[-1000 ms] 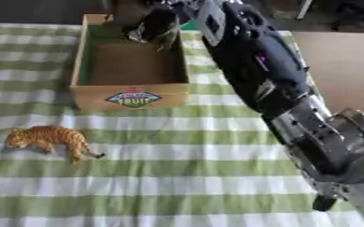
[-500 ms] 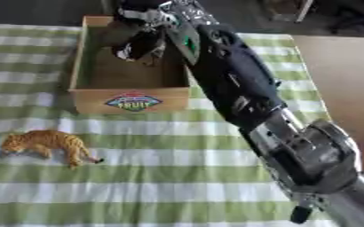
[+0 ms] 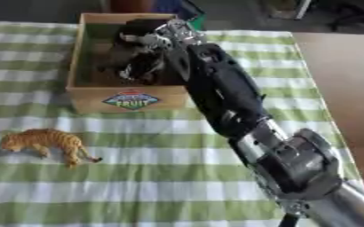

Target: Pick up objects on the table and place them in the box.

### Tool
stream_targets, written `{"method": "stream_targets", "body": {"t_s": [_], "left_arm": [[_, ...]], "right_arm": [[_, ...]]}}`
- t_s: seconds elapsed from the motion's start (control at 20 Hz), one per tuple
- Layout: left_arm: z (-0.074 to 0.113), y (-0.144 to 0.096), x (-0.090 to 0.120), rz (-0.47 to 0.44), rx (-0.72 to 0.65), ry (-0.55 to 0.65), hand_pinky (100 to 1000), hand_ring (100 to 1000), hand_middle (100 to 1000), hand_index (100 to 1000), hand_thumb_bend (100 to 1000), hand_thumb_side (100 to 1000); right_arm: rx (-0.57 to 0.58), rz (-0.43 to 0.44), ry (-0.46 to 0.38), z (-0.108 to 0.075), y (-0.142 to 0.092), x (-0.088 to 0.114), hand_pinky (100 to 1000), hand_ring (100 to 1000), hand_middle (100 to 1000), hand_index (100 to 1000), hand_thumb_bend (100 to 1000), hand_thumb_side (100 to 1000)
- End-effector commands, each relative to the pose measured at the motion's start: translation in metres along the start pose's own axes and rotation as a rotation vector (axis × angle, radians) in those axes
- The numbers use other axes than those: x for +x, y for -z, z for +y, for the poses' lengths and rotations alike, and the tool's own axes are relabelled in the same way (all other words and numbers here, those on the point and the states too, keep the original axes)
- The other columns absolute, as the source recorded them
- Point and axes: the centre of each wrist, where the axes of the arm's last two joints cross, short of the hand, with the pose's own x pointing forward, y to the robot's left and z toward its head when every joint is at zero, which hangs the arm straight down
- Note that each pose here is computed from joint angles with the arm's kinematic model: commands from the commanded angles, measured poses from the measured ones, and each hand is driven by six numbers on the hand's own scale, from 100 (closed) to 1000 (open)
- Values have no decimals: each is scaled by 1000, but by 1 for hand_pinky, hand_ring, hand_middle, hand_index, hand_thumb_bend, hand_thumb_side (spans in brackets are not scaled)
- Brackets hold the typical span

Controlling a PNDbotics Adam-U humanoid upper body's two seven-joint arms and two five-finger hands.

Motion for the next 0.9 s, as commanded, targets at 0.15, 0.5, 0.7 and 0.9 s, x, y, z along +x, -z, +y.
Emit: {"method": "stream_targets", "body": {"t_s": [0.15,0.5,0.7,0.9], "left_arm": [[-1,5,6,-23,-15,0,537,744,685,765,100,935],[-2,5,6,-18,-20,-1,537,744,686,765,100,936],[-3,5,6,-15,-32,-2,538,744,687,764,100,937],[-3,7,6,-15,-40,-3,538,744,687,764,100,935]], "right_arm": [[17,15,-30,-4,-1,-2,758,853,803,905,351,629],[-9,45,-43,-9,-2,-4,783,889,856,975,666,672],[17,40,-66,-14,-2,-3,797,904,871,983,734,656],[40,45,-109,-30,-5,-3,796,914,895,991,755,667]]}}
